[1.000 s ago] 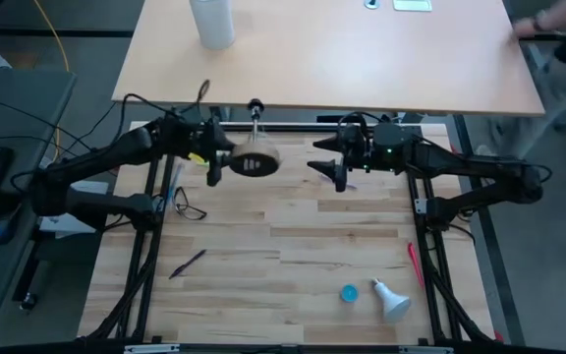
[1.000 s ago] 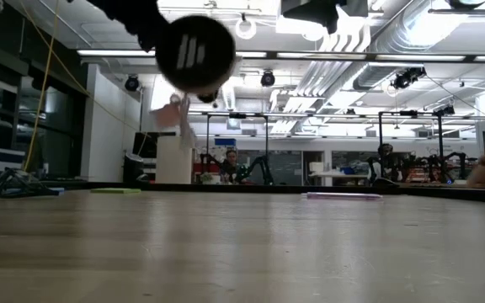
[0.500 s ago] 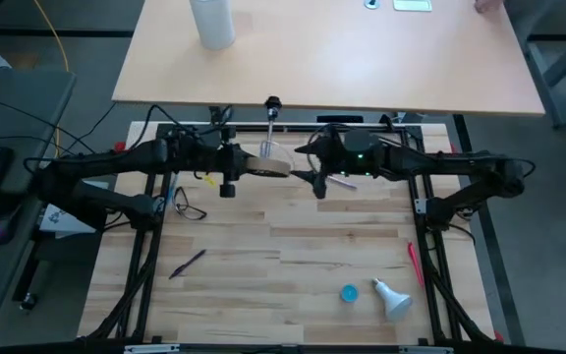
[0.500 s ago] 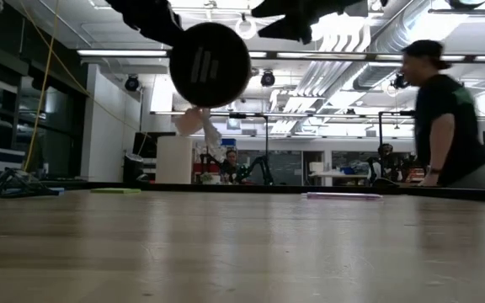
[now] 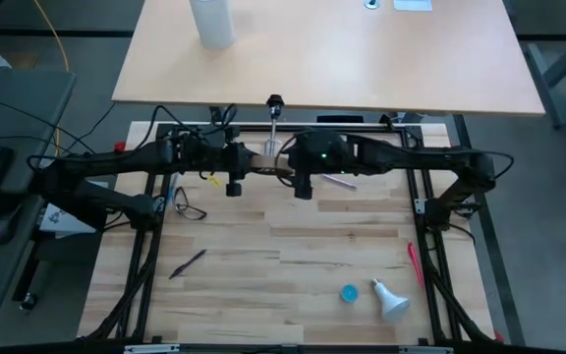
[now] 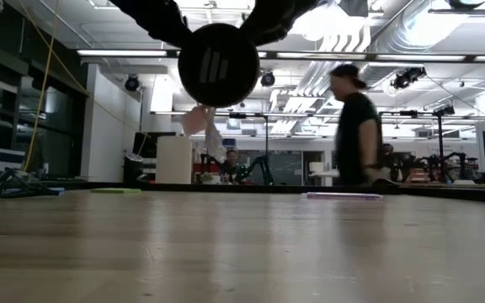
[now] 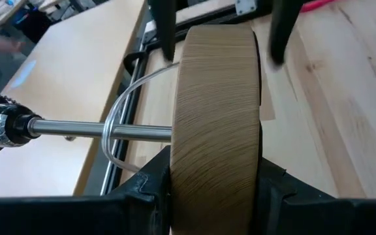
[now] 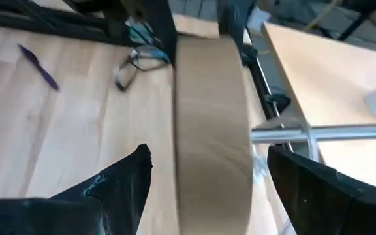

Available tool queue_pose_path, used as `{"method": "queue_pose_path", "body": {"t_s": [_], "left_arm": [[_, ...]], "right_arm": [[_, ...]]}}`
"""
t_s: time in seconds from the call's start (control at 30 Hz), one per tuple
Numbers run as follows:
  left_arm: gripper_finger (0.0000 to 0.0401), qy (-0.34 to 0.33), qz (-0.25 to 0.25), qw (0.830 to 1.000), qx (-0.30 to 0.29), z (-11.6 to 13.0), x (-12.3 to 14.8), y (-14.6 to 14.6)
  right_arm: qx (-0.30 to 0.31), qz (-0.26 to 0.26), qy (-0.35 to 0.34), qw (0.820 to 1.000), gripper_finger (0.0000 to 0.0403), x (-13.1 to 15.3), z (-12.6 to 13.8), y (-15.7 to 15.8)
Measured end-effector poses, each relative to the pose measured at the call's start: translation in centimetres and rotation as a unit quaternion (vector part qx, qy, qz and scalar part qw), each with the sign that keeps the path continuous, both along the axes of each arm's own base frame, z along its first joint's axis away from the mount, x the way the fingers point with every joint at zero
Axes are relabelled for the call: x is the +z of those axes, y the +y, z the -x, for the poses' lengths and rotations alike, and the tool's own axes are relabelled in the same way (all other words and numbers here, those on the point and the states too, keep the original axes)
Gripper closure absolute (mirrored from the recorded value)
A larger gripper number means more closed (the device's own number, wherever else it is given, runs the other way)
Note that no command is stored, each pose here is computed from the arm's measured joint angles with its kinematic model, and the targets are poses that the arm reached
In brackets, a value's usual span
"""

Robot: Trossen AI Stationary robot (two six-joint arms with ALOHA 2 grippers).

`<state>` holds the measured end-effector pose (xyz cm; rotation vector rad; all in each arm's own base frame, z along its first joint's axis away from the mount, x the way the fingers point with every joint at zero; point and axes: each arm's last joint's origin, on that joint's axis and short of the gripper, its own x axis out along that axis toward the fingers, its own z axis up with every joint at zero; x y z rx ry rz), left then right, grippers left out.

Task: Screw lightbulb
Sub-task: Insert the lightbulb into the lamp

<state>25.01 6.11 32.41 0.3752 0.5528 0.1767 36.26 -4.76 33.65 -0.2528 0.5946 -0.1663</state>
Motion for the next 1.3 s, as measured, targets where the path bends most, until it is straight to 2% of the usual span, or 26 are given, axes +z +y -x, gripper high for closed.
{"method": "queue_pose_path", "body": {"t_s": [0.17, 0.3, 0.5, 0.67, 0.87, 1.0, 1.1, 1.17, 1.23, 1.3], "left_arm": [[0.0283, -0.013, 0.001, 1.0, 0.001, 0.3, 0.5, -0.1], [0.0283, -0.018, 0.0, 1.0, 0.001, 0.7, 0.8, -0.2], [0.0283, -0.02, 0.0, 1.0, 0.001, 0.8, 0.9, -0.2], [0.0283, -0.021, 0.001, 1.0, -0.002, 0.8, 0.9, -0.2], [0.0281, -0.022, 0.004, 1.0, -0.001, 0.8, 0.9, -0.2], [0.0199, -0.018, -0.001, 1.0, 0.009, 0.9, 1.0, -0.2], [0.0139, 0.013, 0.008, 0.999, 0.045, 1.6, 0.6, -0.1], [0.0114, 0.039, 0.019, 0.997, 0.061, 2.4, 0.3, -0.3], [0.0099, 0.045, 0.045, 0.995, 0.075, 3.2, 0.8, -0.4], [0.0091, 0.022, 0.103, 0.99, 0.092, 3.5, 1.9, -0.4]], "right_arm": [[-0.008, -0.008, 0.019, 1.0, 0.0109, -0.9, -0.8, -0.3], [-0.011, -0.005, 0.008, 1.0, 0.013, -0.7, -0.9, -0.2], [-0.017, 0.001, 0.002, 1.0, 0.0185, -0.5, -1.0, -0.3], [-0.031, 0.027, -0.006, 0.999, 0.0278, -0.3, -1.1, -0.2], [-0.029, 0.03, -0.005, 0.999, 0.0286, -0.3, -1.1, 0.1], [-0.025, 0.04, 0.005, 0.999, 0.0286, -0.1, -1.1, 0.1], [-0.032, 0.066, 0.026, 0.997, 0.0286, 0.3, -0.8, -0.1], [-0.036, 0.081, 0.041, 0.995, 0.0286, 0.4, -0.6, -0.4], [-0.03, 0.091, 0.055, 0.994, 0.0286, 0.5, -0.5, -0.5], [-0.019, 0.107, 0.069, 0.992, 0.0286, 0.4, -0.4, -0.5]]}}
